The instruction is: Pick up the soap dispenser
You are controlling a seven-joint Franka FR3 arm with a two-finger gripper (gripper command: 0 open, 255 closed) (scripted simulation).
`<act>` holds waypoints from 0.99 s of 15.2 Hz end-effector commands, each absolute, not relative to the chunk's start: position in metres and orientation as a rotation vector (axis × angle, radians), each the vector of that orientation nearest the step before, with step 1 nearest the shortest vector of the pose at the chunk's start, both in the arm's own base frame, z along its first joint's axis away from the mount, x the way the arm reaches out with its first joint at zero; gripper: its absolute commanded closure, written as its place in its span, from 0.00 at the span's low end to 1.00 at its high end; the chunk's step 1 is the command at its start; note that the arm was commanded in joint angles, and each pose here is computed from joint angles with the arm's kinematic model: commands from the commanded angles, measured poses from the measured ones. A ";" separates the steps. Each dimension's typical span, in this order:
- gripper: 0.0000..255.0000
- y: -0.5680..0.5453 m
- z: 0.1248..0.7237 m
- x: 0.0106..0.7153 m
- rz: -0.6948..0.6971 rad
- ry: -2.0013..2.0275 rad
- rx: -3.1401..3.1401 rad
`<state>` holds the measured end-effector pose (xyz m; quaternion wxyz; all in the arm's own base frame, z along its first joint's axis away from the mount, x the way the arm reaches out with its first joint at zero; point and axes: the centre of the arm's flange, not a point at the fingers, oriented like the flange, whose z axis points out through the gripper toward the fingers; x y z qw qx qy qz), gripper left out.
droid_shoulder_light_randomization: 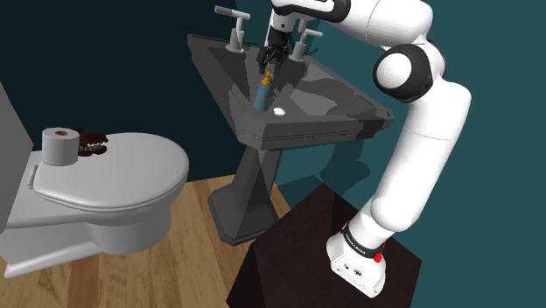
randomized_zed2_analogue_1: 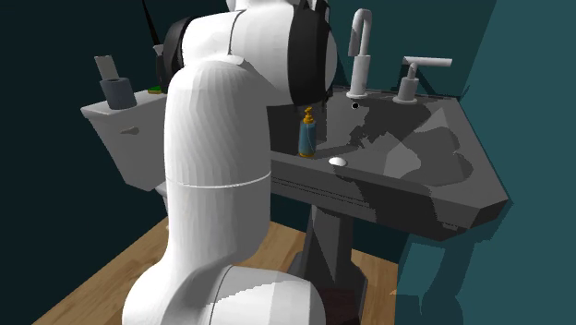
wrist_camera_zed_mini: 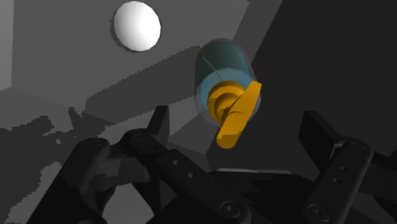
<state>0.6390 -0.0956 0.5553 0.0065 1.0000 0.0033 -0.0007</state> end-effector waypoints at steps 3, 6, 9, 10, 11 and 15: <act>0.00 -0.096 0.537 0.639 -0.001 0.011 3.128; 1.00 -0.096 0.536 0.639 -0.001 0.011 3.128; 1.00 -0.095 0.536 0.639 -0.001 0.011 3.128; 1.00 -0.095 0.536 0.639 -0.001 0.011 3.128; 1.00 -0.095 0.536 0.639 -0.001 0.011 3.128; 1.00 -0.096 0.542 0.639 -0.001 0.011 3.128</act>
